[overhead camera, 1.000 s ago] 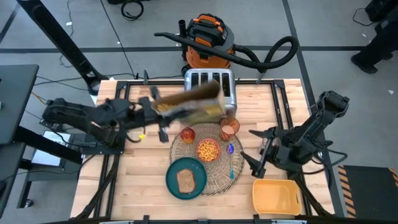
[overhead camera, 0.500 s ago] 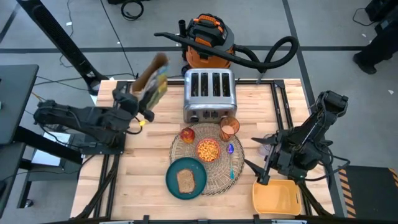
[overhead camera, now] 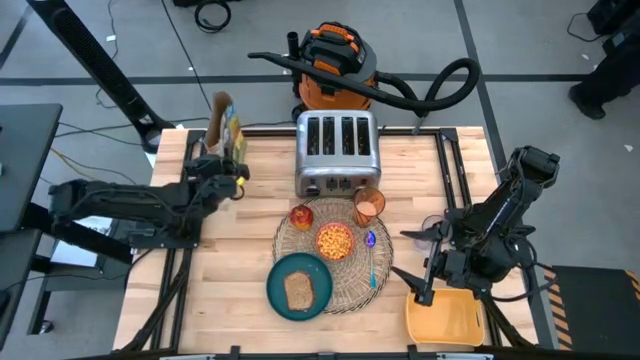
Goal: Arrange a breakfast setting
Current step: Pour the yellow cereal from the cereal box into the red patterned bowl
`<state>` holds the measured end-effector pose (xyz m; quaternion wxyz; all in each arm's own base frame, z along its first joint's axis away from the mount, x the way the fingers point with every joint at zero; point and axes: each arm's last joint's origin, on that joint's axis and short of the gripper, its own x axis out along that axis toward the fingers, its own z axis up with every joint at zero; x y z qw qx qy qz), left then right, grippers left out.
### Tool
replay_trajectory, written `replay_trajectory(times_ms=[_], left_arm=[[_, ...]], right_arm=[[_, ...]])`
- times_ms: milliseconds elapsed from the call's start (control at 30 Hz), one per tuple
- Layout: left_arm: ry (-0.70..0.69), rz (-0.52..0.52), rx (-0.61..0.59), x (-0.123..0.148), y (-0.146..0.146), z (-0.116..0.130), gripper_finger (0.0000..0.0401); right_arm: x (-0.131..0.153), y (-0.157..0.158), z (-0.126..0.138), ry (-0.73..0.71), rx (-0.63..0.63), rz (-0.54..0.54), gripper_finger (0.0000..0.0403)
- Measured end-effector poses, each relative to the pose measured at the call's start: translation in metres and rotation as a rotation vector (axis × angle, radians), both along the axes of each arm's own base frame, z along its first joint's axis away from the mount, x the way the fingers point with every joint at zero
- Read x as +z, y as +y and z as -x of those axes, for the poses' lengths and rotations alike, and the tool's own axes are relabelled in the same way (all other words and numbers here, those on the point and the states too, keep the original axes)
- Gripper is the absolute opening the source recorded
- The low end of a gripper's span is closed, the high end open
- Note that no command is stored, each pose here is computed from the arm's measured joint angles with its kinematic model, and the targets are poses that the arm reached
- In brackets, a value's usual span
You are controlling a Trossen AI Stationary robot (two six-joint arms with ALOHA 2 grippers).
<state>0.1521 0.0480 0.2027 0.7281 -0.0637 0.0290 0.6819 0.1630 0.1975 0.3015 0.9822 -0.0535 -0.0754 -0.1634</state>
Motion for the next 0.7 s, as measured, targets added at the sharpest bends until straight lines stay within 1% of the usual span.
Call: replay_trajectory(times_ms=[67,200,300,367,467,700], left_arm=[[0.008,0.014,0.026,-0.008,0.009,0.002,0.0105],[0.004,0.046,0.081,-0.014,0.025,0.007,0.0105],[0.039,0.062,0.114,-0.015,0.034,0.012,0.0108],[0.078,0.072,0.122,-0.015,0.038,0.014,0.0119],[0.095,0.09,0.12,-0.015,0.043,0.016,0.0149],[0.084,0.15,0.033,-0.013,0.045,0.014,0.0245]], right_arm=[[0.0,0.0,0.0,-0.004,0.004,-0.014,0.0387],[-0.001,0.0,0.0,-0.006,0.007,-0.026,0.0387],[-0.002,0.001,0.0,0.0,0.01,-0.021,0.0387],[-0.002,0.002,0.001,0.0,0.014,-0.021,0.0387],[-0.002,0.004,0.003,0.001,0.025,-0.02,0.0387],[-0.002,0.007,0.008,-0.001,0.048,-0.026,0.0387]])
